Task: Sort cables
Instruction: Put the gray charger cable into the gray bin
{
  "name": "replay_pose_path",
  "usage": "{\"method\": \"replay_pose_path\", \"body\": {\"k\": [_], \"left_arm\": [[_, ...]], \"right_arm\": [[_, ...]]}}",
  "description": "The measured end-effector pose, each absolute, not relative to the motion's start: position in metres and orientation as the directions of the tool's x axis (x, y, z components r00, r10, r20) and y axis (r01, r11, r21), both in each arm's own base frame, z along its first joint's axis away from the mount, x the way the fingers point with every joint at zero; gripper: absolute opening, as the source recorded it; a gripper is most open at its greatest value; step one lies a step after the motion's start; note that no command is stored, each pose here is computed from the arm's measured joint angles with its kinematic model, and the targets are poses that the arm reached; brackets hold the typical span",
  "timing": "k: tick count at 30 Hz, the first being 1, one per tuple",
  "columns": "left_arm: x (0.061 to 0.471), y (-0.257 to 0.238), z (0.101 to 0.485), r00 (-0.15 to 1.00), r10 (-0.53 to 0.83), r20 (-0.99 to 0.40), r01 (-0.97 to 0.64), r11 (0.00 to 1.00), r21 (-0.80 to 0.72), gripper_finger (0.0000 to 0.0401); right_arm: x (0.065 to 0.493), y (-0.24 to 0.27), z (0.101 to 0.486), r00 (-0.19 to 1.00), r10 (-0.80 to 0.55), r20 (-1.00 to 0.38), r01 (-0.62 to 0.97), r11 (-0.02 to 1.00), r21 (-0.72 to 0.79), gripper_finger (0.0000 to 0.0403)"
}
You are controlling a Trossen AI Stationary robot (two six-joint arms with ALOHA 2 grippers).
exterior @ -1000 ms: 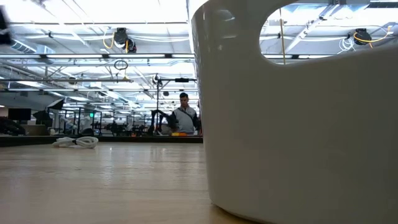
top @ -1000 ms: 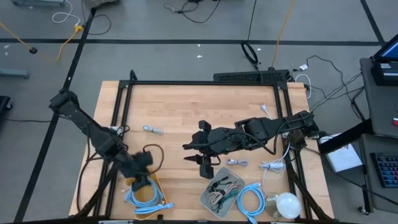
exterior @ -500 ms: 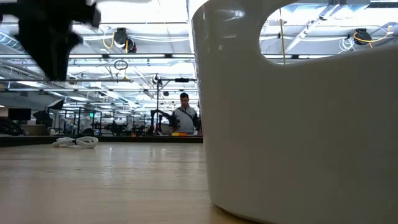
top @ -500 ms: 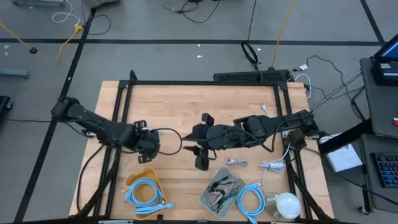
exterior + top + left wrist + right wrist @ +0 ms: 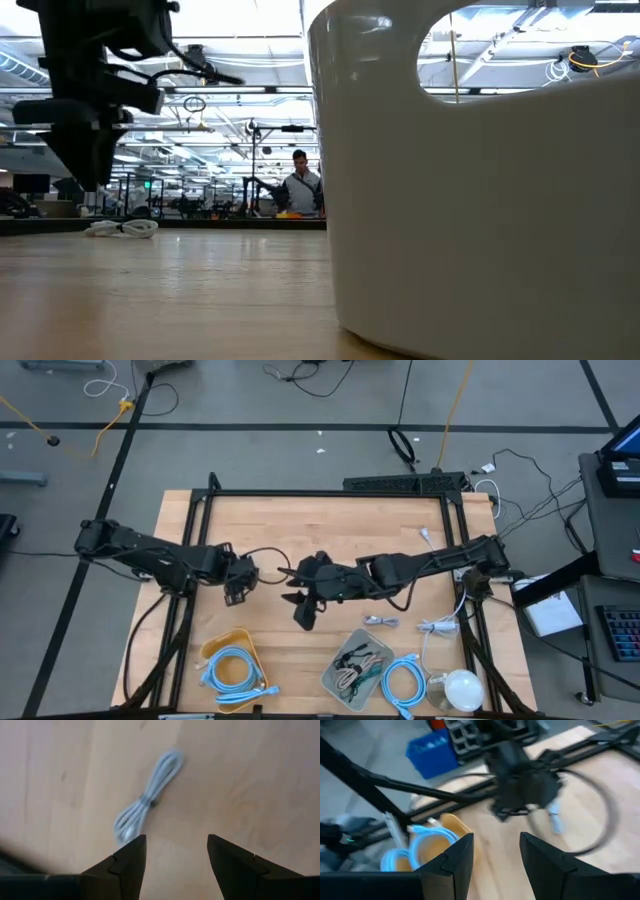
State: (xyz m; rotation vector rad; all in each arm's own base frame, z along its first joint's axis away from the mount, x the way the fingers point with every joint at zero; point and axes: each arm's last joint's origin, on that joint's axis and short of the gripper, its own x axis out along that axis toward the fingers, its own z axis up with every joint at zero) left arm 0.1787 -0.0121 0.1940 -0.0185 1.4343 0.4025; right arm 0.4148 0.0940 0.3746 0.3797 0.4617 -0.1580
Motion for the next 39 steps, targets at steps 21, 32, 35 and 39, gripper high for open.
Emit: {"method": "replay_pose_path", "body": {"k": [21,32,35,39], "left_arm": [[0.213,0.058,0.136,-0.104,0.266,-0.958,-0.268,0.920,0.285,0.0216],[0.215,0.057,0.134,-0.098,0.191,-0.977,-0.276,0.938,0.212,0.0036],[0.216,0.055,0.140,-0.099,0.189,-0.977,-0.285,0.935,0.209,0.0014],[0.225,0.056,0.164,0.020,0.202,-0.979,-0.297,0.936,0.187,0.0061]], "right_arm": [[0.397,0.073,0.407,0.963,0.083,-0.256,0.032,0.909,0.415,0.0155],[0.370,0.070,0.429,0.967,-0.035,-0.254,0.118,0.941,0.317,0.0155],[0.370,0.070,0.426,0.960,-0.038,-0.277,0.130,0.937,0.324,0.0155],[0.369,0.072,0.426,0.961,-0.030,-0.276,0.127,0.932,0.340,0.0155]]}}
